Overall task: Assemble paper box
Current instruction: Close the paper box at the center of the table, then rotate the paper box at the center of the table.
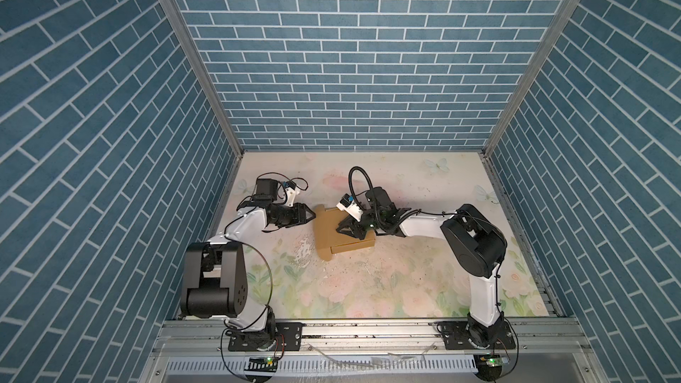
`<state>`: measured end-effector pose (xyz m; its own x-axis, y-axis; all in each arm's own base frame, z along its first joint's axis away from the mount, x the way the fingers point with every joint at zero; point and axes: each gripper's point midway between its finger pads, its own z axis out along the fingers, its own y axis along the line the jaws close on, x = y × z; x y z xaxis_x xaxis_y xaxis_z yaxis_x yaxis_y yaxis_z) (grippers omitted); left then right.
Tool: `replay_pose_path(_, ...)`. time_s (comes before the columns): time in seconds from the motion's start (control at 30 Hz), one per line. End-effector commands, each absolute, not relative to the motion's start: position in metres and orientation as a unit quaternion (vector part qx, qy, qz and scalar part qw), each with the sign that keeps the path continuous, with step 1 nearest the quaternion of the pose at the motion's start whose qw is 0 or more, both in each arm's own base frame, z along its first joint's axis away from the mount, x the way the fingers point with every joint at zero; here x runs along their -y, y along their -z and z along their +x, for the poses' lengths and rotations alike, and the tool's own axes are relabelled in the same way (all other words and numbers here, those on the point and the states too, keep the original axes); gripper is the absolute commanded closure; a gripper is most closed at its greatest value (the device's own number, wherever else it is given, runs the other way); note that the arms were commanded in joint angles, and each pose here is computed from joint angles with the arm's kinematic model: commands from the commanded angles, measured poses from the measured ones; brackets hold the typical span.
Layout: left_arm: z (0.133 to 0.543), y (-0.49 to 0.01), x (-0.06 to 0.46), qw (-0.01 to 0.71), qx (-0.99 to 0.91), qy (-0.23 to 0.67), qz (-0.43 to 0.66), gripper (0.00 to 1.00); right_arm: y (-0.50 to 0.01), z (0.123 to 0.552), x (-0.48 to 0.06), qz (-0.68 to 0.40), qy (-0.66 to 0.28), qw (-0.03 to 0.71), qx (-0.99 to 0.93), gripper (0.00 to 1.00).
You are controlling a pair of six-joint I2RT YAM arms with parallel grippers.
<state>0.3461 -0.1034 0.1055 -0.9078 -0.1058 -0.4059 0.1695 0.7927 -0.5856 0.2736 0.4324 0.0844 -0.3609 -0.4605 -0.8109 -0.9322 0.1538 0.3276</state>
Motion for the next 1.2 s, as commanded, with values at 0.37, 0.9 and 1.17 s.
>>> replay_pose_path(0.37,0.369,-0.154,0.134,0.247,-0.900,0.311,0.179,0.45,-0.087,0.240,-0.421,-0.530,-0.415,0.270,-0.688,0.72)
replay_pose_path(0.9,0.391,-0.132,0.207,0.168,-0.893,0.276,0.314,0.43,-0.106,0.191,-0.380,-0.530,-0.410,0.255,-0.697,0.74)
replay_pose_path(1.17,0.405,-0.109,0.209,0.139,-0.905,0.273,0.294,0.43,-0.089,0.192,-0.371,-0.535,-0.374,0.238,-0.719,0.76)
